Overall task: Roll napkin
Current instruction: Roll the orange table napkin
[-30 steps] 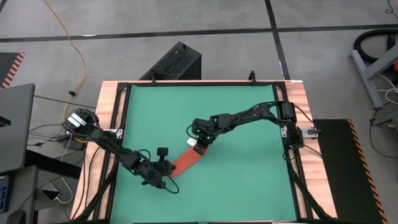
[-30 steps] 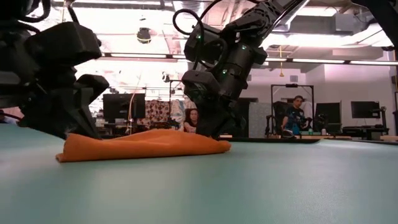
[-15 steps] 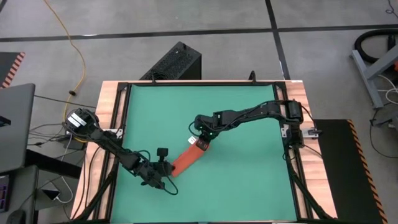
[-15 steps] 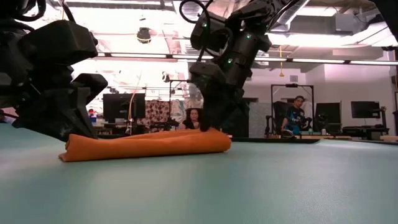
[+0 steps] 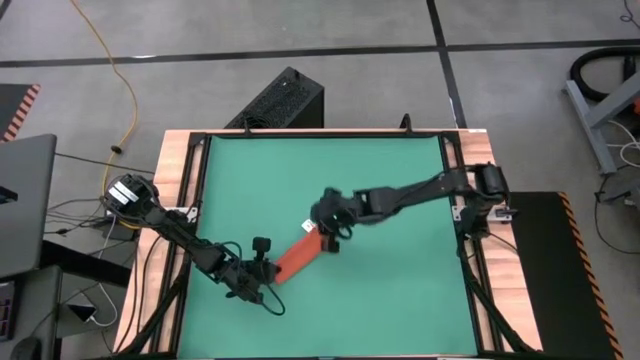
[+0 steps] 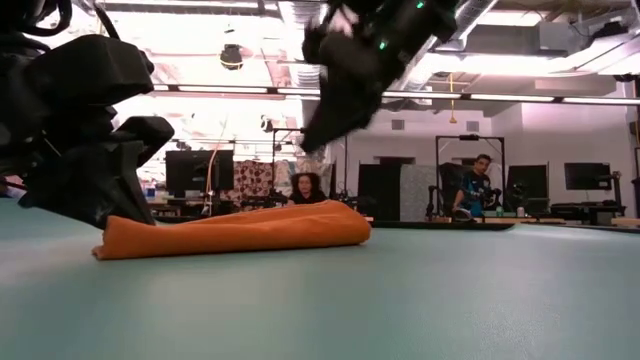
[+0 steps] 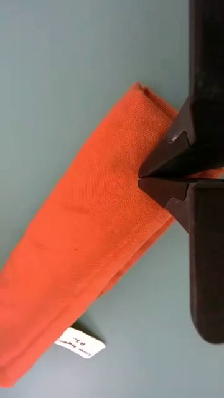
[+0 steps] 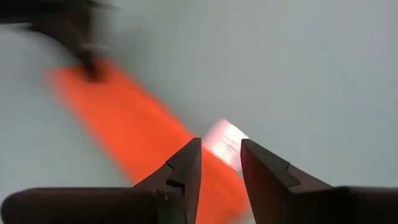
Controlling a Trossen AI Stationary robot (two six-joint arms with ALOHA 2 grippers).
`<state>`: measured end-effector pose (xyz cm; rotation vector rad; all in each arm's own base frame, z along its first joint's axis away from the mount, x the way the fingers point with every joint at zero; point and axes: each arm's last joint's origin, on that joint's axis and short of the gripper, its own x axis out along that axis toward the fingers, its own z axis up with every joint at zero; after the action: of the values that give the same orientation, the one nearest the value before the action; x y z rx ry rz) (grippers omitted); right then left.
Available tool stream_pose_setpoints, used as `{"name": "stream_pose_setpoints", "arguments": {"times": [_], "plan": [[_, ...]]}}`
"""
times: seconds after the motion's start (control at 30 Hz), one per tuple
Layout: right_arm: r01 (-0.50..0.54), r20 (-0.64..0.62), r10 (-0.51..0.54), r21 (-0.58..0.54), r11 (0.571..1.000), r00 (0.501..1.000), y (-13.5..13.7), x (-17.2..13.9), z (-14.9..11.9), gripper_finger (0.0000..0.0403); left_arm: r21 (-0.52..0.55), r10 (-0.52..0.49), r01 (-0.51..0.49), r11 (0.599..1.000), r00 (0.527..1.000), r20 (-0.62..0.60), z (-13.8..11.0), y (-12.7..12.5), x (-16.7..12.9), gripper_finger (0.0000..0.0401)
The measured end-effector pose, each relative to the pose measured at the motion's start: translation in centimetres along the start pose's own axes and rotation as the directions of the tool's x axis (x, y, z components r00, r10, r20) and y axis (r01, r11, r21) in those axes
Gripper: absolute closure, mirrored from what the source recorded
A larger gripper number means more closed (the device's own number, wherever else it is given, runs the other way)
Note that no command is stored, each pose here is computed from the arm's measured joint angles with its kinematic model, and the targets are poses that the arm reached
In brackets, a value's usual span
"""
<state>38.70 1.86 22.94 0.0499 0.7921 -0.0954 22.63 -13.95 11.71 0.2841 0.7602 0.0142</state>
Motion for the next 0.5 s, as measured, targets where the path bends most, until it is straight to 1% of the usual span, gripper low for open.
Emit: {"name": "stream_pose_setpoints", "arguments": {"times": [0.07,0.1,0.2,0.27,0.37,0.5], "plan": [[-0.075,0.091,0.084,-0.099,0.992,0.992,1.5,0.3,-0.3,0.0269,0.037,0.006,-0.005,0.999,1.000,-0.019,-0.2,0.1,0.0,0.0401],[-0.093,0.119,0.107,-0.119,0.989,0.987,2.0,0.5,-0.7,0.0270,0.055,0.009,-0.007,0.998,0.999,-0.031,-0.3,0.1,0.0,0.0401],[-0.118,0.122,0.134,-0.127,0.985,0.983,2.0,1.5,-2.4,0.0275,0.104,0.021,-0.013,0.994,0.997,-0.076,-0.8,0.2,0.0,0.0401],[-0.107,0.132,0.122,-0.109,0.988,0.984,1.4,2.1,-3.6,0.0281,0.148,0.027,-0.012,0.989,0.994,-0.104,-1.1,0.3,-0.1,0.0401],[-0.096,0.155,0.102,-0.042,0.994,0.983,0.2,2.8,-5.2,0.0291,0.218,0.027,0.002,0.976,0.991,-0.130,-1.3,0.4,-0.1,0.0401],[-0.085,0.115,0.080,0.038,0.996,0.990,-1.0,3.3,-7.3,0.0302,0.296,0.030,0.016,0.955,0.988,-0.149,-1.4,0.6,0.0,0.0401]]}}
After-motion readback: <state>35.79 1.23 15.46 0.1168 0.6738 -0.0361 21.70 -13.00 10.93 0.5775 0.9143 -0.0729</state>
